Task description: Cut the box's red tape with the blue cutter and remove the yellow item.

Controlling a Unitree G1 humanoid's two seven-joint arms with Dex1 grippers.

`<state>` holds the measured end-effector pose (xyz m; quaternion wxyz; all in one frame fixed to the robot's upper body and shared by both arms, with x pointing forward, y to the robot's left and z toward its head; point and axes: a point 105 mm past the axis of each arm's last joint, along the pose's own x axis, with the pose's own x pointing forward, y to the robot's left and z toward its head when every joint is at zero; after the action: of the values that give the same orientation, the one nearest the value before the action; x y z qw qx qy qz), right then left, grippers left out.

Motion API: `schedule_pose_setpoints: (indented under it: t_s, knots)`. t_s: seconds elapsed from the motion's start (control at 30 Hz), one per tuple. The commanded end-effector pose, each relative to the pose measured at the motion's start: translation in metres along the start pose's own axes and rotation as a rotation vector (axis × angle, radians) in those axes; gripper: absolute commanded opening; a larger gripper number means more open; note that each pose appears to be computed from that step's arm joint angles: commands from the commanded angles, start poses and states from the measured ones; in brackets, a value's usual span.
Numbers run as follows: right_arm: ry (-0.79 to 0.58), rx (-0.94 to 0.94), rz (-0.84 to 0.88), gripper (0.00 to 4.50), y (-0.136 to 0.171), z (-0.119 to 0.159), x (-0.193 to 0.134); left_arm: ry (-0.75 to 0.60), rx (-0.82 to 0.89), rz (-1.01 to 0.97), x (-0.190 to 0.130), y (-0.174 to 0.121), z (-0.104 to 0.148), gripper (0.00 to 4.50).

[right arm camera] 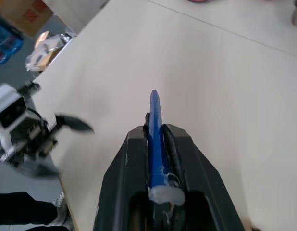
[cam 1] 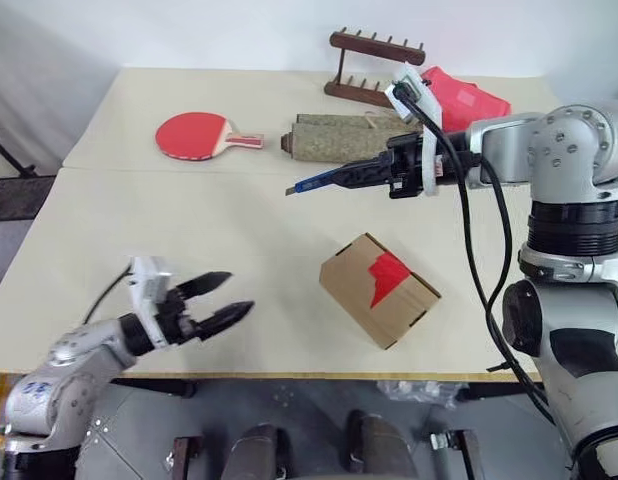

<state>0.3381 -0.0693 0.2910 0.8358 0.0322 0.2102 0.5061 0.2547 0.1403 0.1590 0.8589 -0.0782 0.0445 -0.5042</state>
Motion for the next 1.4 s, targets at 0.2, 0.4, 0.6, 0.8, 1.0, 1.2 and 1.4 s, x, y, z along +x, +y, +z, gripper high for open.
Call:
schedule_pose_setpoints:
  t_s: [0.2, 0.4, 0.6, 0.8, 1.0, 1.2, 1.4]
  knots:
    - [-0.122, -0.125, -0.093, 0.16, 0.005, 0.001, -0.060, -0.111, 0.169, -0.139, 0.083, -0.023, 0.046, 4.11]
    - [-0.111, -0.141, -0.247, 0.16, -0.007, -0.017, -0.086, 0.076, 0.232, -0.183, 0.102, -0.012, 0.028, 2.37]
    - [-0.062, -0.184, -0.327, 0.16, -0.008, -0.035, -0.095, 0.165, 0.337, -0.233, 0.121, -0.010, 0.029, 0.46]
    - [0.007, -0.196, -0.353, 0.16, -0.009, -0.054, -0.086, 0.244, 0.343, -0.273, 0.136, -0.015, 0.027, 0.00]
    - [0.026, -0.177, -0.362, 0.16, -0.012, -0.062, -0.080, 0.346, 0.317, -0.269, 0.142, -0.014, 0.013, 0.00]
    - [0.064, -0.164, -0.357, 0.16, -0.014, -0.070, -0.076, 0.393, 0.333, -0.243, 0.147, -0.013, 0.005, 0.00]
    - [0.089, -0.144, -0.378, 0.16, -0.020, -0.079, -0.076, 0.395, 0.319, -0.252, 0.148, -0.015, 0.004, 0.00]
